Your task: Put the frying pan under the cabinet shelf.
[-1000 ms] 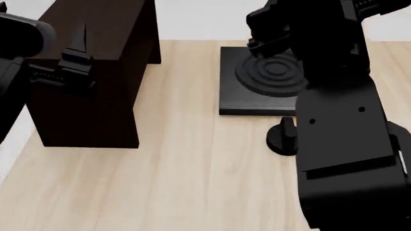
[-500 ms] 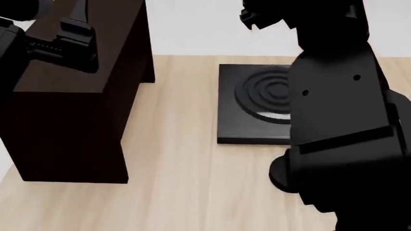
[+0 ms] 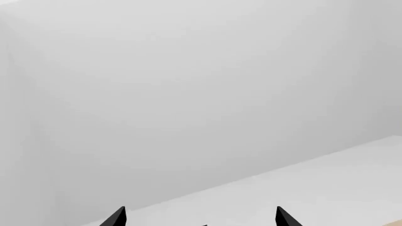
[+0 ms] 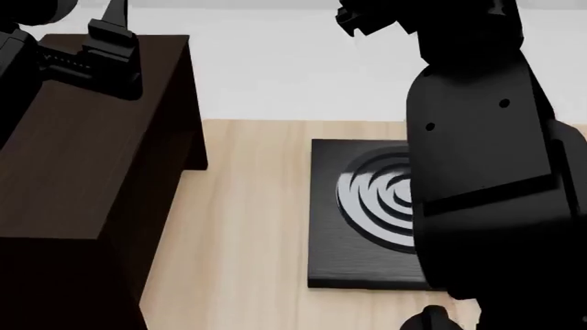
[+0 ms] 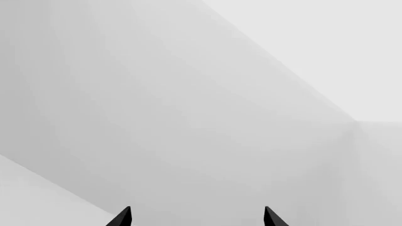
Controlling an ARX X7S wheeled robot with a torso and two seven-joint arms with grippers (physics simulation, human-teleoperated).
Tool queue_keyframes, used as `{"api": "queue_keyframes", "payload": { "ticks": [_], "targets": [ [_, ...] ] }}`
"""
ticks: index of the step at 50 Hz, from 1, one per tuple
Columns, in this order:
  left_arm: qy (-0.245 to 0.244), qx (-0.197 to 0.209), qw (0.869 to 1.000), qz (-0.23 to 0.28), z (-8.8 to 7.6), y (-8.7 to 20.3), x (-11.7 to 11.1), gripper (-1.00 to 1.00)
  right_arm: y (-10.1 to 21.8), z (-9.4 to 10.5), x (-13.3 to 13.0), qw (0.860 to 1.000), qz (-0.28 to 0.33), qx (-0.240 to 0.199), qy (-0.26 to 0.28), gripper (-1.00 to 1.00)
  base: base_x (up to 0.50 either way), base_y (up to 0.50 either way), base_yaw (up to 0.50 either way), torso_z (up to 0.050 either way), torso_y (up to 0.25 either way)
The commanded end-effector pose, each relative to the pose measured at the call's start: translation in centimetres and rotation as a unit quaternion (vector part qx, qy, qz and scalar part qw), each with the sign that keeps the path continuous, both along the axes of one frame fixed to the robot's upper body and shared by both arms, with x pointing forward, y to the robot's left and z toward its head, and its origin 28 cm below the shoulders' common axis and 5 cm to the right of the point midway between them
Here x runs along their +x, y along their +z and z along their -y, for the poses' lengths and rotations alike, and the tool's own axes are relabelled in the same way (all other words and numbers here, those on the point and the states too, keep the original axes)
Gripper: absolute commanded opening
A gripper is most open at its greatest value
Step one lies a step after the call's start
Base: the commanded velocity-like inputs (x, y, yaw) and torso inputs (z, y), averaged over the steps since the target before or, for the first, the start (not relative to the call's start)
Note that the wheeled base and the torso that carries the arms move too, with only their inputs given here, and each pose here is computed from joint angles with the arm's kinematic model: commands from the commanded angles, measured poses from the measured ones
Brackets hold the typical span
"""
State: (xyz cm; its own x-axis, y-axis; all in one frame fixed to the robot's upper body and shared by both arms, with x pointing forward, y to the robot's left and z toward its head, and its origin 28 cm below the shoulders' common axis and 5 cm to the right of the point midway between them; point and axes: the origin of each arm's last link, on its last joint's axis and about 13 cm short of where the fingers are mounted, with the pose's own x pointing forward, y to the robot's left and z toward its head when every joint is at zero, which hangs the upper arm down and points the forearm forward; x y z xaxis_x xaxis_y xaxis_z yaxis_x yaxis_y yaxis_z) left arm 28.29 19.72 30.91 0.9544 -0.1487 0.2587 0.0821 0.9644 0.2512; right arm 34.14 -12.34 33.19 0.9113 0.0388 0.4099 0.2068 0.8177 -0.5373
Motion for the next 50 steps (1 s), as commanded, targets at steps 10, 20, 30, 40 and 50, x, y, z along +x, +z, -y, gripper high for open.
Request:
{"api": "queue_keyframes", "payload": {
  "ticks": [10, 20, 30, 40, 50],
  "targets": [
    [-0.002, 0.001, 1.000, 0.006, 0.2, 0.4, -0.1, 1.00, 0.6, 0.1, -0.6, 1.000, 0.005, -0.008, 0.001, 1.00, 0.50, 0.00, 0.00, 0.000, 0.001],
    [-0.004, 0.000, 1.000, 0.006, 0.3, 0.4, -0.1, 1.00, 0.5, 0.1, -0.9, 1.000, 0.005, -0.010, 0.001, 1.00, 0.50, 0.00, 0.00, 0.000, 0.000],
    [0.003, -0.004, 1.000, 0.004, 0.1, 0.3, 0.2, 1.00, -0.2, 1.0, -1.2, 1.000, -0.011, -0.006, -0.024, 1.00, 0.36, 0.00, 0.00, 0.000, 0.000],
    [0.008, -0.010, 1.000, 0.010, -0.2, 0.5, 0.2, 1.00, -1.2, 2.9, -2.1, 0.998, -0.025, -0.004, -0.062, 1.00, 0.00, 0.00, 0.00, 0.000, 0.000],
    [0.010, -0.011, 1.000, 0.016, -0.2, 1.1, 0.2, 1.00, -1.3, 4.4, -3.6, 0.995, -0.027, 0.003, -0.095, 1.00, 0.00, 0.00, 0.00, 0.000, 0.000]
  ]
}}
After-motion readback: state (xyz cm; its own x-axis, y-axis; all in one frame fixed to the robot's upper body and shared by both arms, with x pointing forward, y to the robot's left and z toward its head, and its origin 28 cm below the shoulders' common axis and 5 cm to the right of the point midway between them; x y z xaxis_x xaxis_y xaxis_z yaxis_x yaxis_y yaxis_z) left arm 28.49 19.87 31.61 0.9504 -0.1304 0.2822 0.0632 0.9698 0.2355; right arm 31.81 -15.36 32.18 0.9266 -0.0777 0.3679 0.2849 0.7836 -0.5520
